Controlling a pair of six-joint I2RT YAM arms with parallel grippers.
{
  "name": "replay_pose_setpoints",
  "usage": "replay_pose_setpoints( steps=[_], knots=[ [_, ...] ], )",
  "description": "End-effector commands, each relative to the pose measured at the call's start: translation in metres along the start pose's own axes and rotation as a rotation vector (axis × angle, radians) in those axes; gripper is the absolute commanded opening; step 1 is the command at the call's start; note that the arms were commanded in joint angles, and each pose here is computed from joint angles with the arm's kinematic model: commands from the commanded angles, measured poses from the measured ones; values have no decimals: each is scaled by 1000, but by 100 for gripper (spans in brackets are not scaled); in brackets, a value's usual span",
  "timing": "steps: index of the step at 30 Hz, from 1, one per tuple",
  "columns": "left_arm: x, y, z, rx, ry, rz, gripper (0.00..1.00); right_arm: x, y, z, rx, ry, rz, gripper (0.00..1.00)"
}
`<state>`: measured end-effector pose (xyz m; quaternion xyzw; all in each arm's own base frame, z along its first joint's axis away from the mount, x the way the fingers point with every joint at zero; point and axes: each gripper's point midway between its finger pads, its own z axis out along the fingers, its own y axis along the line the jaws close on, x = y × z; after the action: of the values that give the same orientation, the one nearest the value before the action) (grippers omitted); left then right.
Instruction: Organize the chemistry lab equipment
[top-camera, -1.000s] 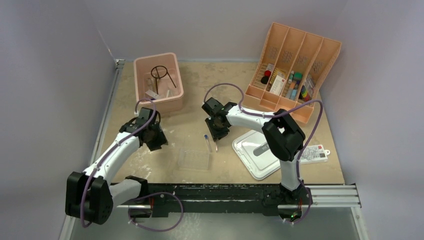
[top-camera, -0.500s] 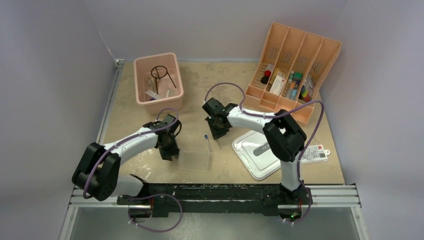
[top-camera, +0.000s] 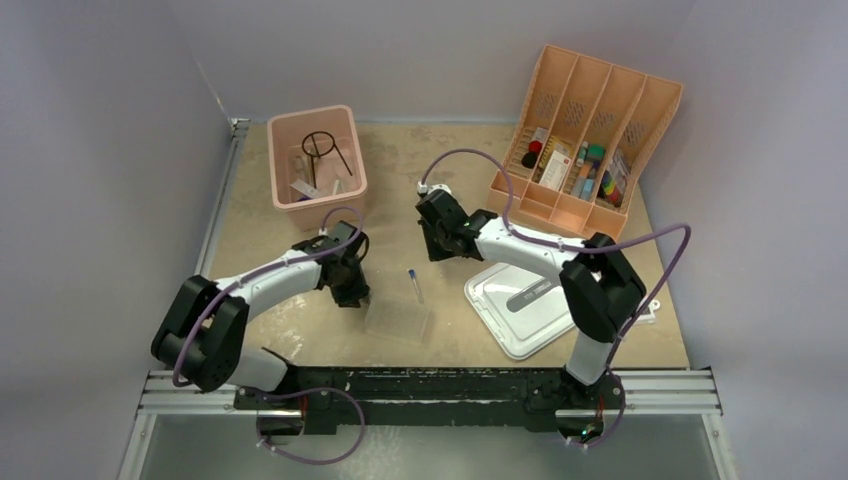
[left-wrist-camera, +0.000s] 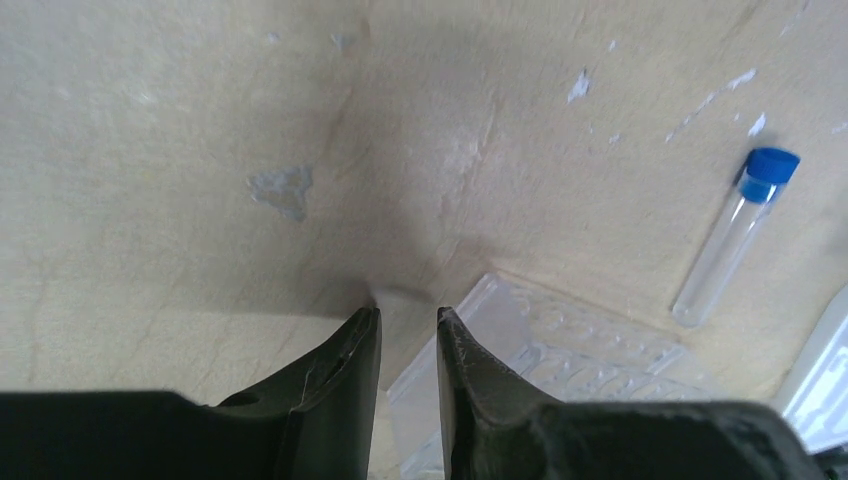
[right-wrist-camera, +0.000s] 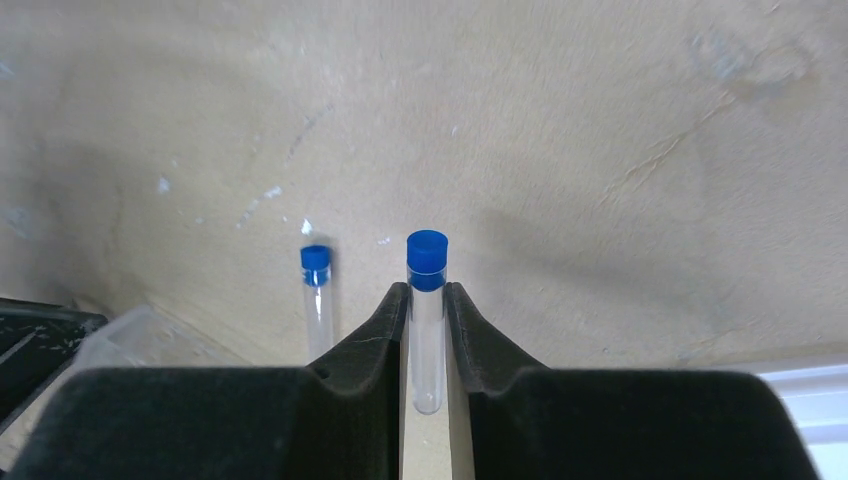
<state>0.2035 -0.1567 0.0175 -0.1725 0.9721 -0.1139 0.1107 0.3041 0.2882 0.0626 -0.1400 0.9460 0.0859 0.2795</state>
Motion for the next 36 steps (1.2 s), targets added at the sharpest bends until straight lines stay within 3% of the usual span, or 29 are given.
replay_pose_setpoints(
  steps=[1,5,9,13,17,23,30,36],
  knots=[
    [-44,-8,-13,-50,-183,-21,26,-40,-7,-19,20,-165,37,16],
    [-90,-14,-48,-92,-383,-32,29,-64,-5,-40,-18,-253,74,16],
    [-122,-62,-100,123,-528,-20,44,-92,0,-63,-96,-323,138,16],
    [-124,-122,-134,426,-538,88,56,-120,1,-86,-177,-374,215,16],
    [-112,-158,-152,619,-501,201,67,-144,3,-112,-276,-427,291,16],
    [-110,-199,-194,905,-566,258,66,-168,13,-149,-417,-474,372,17],
    [-100,-232,-206,1041,-462,287,60,-177,29,-177,-550,-481,440,17],
    [-93,-233,-208,1071,-441,313,39,-179,35,-188,-607,-458,478,17]
  ],
)
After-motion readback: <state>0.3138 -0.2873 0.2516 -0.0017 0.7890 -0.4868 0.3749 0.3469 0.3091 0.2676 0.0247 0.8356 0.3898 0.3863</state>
